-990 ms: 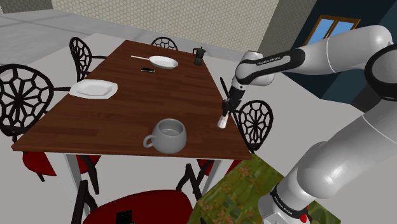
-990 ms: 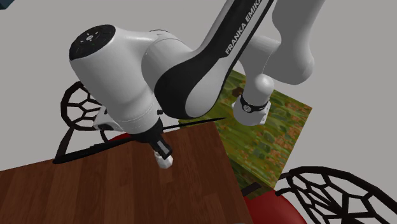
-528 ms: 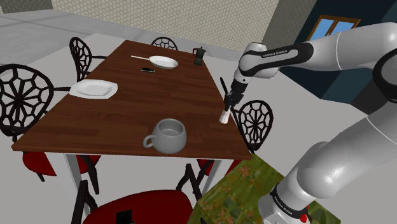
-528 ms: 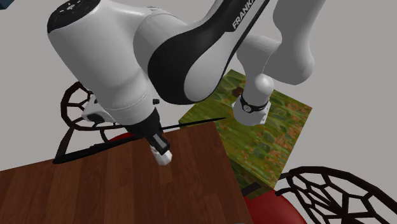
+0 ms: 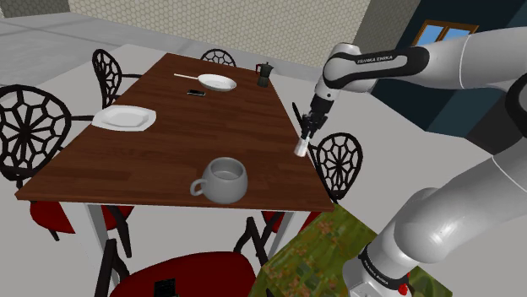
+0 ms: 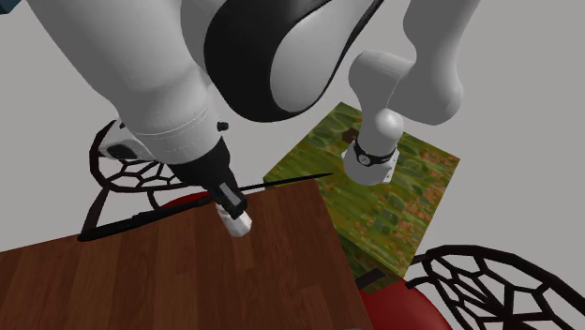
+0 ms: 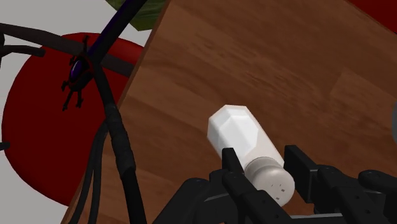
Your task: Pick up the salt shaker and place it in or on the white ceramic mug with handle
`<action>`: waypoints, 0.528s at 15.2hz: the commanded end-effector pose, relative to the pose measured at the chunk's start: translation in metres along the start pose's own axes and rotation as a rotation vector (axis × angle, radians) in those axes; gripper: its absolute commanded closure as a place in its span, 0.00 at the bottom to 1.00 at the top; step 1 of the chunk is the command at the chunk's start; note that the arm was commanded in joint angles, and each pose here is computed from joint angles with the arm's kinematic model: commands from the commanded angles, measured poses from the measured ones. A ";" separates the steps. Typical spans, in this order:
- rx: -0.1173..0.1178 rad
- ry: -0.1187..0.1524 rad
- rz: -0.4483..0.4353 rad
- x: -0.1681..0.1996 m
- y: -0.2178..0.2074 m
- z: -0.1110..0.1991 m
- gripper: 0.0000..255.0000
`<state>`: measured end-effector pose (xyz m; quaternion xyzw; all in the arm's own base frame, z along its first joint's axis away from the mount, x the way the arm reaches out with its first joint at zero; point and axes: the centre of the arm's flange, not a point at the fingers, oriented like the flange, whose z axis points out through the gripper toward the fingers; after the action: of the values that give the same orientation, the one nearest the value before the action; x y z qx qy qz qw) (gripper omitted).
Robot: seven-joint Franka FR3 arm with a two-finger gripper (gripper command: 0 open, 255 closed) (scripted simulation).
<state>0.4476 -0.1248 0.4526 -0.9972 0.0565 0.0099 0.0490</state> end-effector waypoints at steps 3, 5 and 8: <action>0.000 0.000 0.000 0.000 -0.002 -0.022 1.00; 0.000 0.000 0.000 0.000 -0.003 -0.032 1.00; 0.000 0.000 0.000 -0.001 -0.005 -0.048 1.00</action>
<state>0.4474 -0.1245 0.4950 -0.9971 0.0566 0.0099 0.0490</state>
